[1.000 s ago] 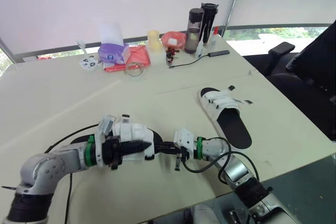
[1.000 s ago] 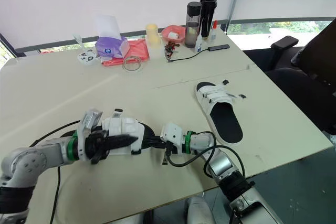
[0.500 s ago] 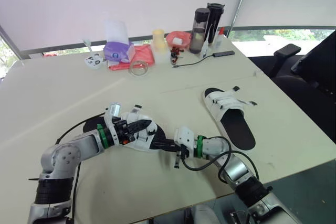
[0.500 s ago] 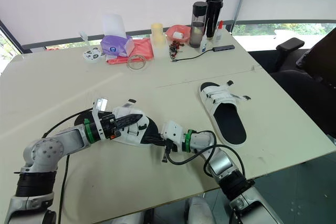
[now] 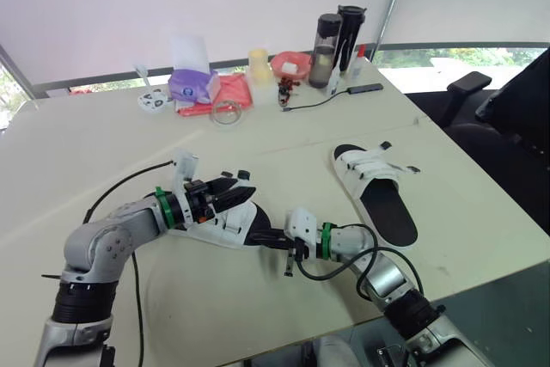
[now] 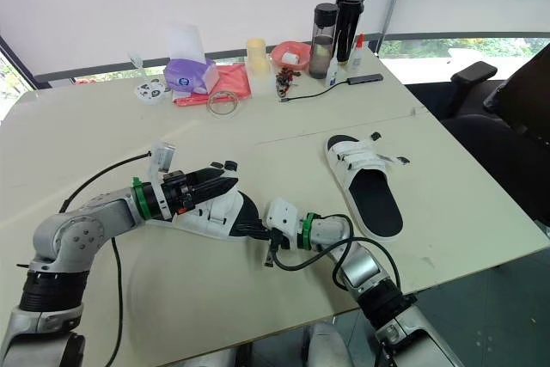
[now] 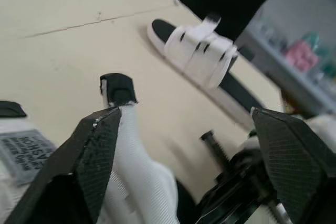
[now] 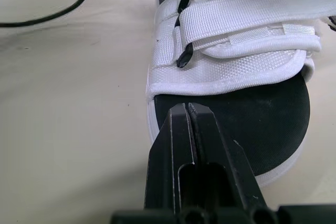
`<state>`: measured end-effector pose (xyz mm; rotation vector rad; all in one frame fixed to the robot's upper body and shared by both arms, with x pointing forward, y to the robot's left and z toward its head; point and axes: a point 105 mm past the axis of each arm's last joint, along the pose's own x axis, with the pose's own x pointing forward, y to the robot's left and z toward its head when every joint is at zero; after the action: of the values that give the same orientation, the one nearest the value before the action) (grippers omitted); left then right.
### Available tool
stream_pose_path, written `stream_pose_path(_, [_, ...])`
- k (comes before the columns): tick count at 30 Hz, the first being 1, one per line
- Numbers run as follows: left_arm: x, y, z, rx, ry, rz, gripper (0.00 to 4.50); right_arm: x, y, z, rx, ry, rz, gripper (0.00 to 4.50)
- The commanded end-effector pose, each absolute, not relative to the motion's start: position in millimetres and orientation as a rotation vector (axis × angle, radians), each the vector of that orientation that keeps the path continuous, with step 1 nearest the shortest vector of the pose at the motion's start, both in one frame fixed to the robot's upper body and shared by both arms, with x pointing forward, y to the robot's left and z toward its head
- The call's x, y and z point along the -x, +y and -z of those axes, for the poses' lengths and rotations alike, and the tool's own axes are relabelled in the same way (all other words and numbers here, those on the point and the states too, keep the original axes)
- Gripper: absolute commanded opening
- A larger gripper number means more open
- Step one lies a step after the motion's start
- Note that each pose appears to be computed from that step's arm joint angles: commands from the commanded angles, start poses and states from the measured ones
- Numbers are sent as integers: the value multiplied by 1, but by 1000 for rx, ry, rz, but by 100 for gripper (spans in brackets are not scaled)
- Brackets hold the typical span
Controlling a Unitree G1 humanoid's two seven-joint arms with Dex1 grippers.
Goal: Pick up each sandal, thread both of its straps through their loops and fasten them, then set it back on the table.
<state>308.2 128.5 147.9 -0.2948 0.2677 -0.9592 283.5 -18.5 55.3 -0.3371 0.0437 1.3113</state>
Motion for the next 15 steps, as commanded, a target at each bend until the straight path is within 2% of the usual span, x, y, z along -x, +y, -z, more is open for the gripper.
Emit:
stream_pose_path(1, [-304, 125, -161, 153, 185, 1023, 418, -274, -54, 19, 377, 395, -1233, 0])
stream_pose_path(7, [-316, 129, -172, 33, 103, 1025, 418, -275, -53, 19, 378, 391, -1237, 0])
stream_pose_path(15, [-331, 129, -168, -53, 83, 1025, 418, -275, -53, 19, 382, 389, -1239, 0])
